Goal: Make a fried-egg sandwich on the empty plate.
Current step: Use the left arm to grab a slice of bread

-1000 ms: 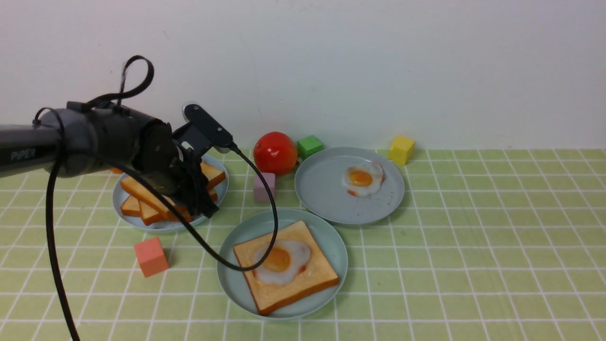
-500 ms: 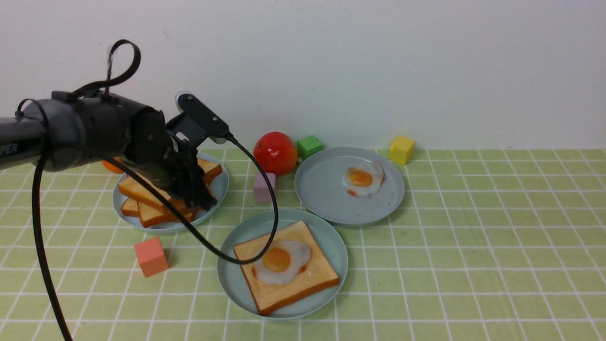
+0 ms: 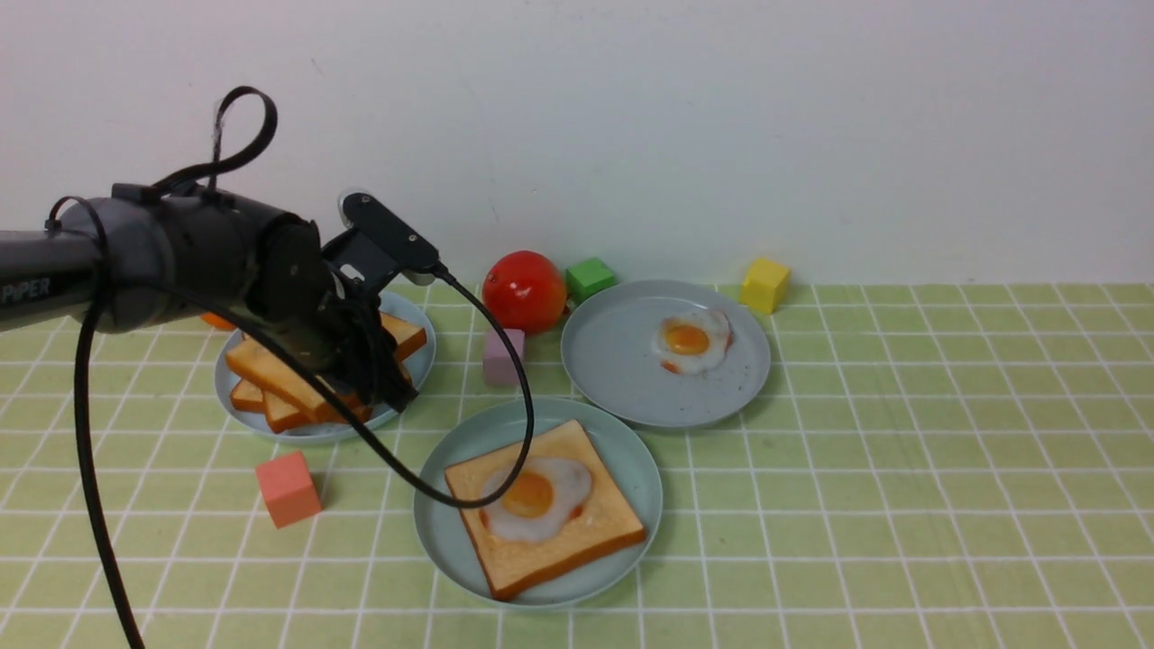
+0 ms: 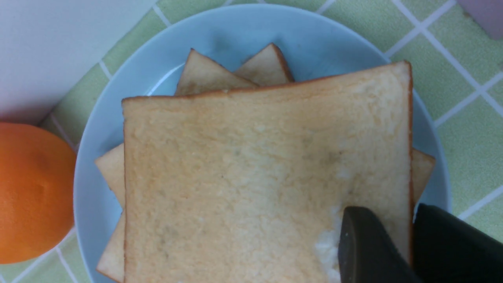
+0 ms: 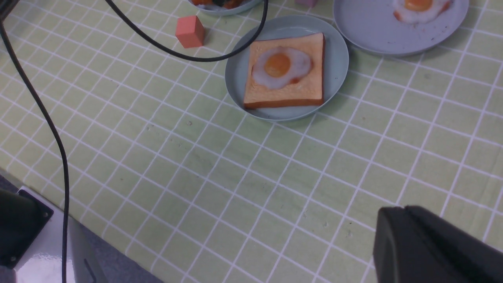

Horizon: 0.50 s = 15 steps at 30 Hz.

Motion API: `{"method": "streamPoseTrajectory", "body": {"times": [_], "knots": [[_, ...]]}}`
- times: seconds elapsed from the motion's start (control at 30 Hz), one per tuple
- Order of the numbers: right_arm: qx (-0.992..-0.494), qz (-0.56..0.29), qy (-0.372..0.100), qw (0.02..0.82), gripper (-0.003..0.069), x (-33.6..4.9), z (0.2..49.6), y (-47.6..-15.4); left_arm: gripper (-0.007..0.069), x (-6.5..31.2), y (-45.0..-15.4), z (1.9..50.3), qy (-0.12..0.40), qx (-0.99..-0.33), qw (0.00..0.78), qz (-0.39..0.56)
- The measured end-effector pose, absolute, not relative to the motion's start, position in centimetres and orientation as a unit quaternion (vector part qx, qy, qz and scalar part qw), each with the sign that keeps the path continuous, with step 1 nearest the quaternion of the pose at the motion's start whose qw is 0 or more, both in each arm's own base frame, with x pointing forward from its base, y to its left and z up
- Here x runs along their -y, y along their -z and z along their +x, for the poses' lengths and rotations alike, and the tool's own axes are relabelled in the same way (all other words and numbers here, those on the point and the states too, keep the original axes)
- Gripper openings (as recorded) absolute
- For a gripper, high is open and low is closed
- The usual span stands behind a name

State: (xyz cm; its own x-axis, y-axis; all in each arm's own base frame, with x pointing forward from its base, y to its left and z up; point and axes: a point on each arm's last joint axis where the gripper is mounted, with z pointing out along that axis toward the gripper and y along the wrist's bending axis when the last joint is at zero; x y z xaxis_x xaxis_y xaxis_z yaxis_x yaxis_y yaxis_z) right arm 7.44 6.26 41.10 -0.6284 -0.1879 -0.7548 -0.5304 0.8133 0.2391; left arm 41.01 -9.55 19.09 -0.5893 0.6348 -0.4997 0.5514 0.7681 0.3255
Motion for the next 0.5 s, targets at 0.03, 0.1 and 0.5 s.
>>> {"method": "streamPoseTrajectory", "body": {"times": [0.03,0.1,0.5], "knots": [[-0.874,-0.206,-0.226,0.379,0.0035,-6.3,7.4,-41.1,0.0181,9.6,-19.1,41.0,-0.068,-0.889,0.307,0.334],[-0.874,-0.206,-0.226,0.378,0.0036,-6.3,7.4,-41.1,0.016,9.6,-19.1,41.0,-0.068,-0.889,0.306,0.334],[-0.876,-0.207,-0.224,0.374,0.0043,-6.2,7.4,-41.0,0.0045,9.4,-20.9,40.4,-0.072,-0.886,0.314,0.333]]}}
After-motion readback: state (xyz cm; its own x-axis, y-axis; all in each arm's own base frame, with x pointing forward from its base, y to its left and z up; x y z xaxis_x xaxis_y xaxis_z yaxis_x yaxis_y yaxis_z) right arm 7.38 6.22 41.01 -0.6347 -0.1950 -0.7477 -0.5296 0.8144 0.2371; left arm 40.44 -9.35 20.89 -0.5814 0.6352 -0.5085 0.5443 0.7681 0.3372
